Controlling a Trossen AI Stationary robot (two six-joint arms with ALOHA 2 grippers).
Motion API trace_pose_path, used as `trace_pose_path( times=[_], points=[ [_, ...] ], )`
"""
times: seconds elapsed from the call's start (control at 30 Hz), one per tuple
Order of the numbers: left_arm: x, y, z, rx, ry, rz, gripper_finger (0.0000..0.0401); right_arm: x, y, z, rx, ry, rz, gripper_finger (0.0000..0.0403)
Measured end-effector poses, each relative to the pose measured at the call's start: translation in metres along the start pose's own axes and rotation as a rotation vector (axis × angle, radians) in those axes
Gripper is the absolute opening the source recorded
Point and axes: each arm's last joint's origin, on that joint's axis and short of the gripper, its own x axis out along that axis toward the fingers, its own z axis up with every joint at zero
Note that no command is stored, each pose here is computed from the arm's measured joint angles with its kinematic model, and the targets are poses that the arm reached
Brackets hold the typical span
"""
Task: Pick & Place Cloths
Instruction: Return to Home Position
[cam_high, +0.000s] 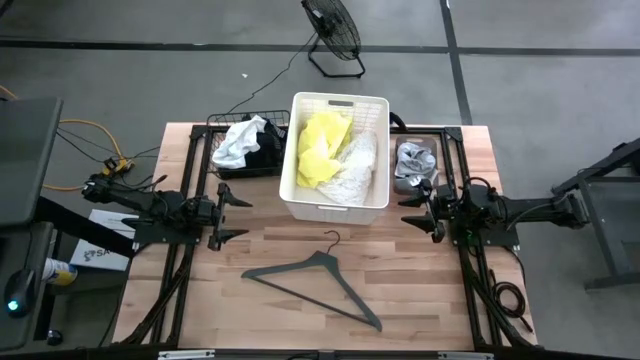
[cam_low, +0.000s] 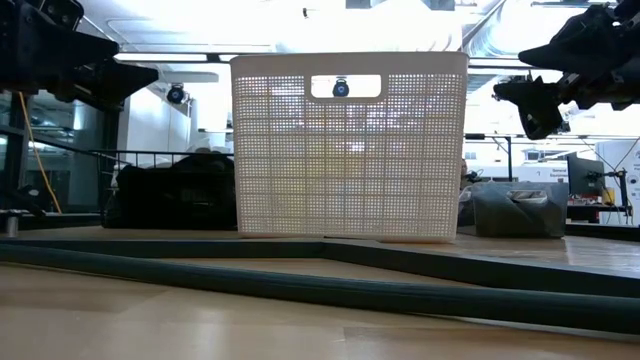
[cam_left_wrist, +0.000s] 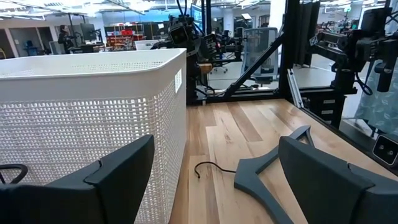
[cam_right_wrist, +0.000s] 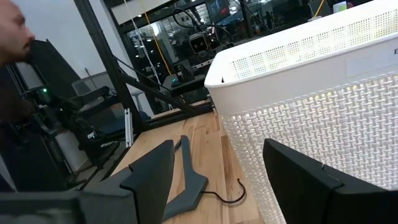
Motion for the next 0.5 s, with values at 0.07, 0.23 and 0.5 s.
trace_pose_path(
  times=[0.07, 0.23, 0.5],
  points=[
    [0.0000, 0.0000, 0.0000, 0.000, 0.000, 0.000, 0.0338, 0.0000, 0.0000, 0.0000, 0.000, 0.000, 0.000, 0.0238],
    [0.0000, 0.0000, 0.0000, 0.000, 0.000, 0.000, 0.0338, 0.0000, 0.0000, 0.0000, 0.000, 0.000, 0.000, 0.0238],
    [0.0000, 0.0000, 0.0000, -0.007, 0.000, 0.000, 0.0338, 0.0000, 0.0000, 0.0000, 0.000, 0.000, 0.000, 0.0238]
  ],
)
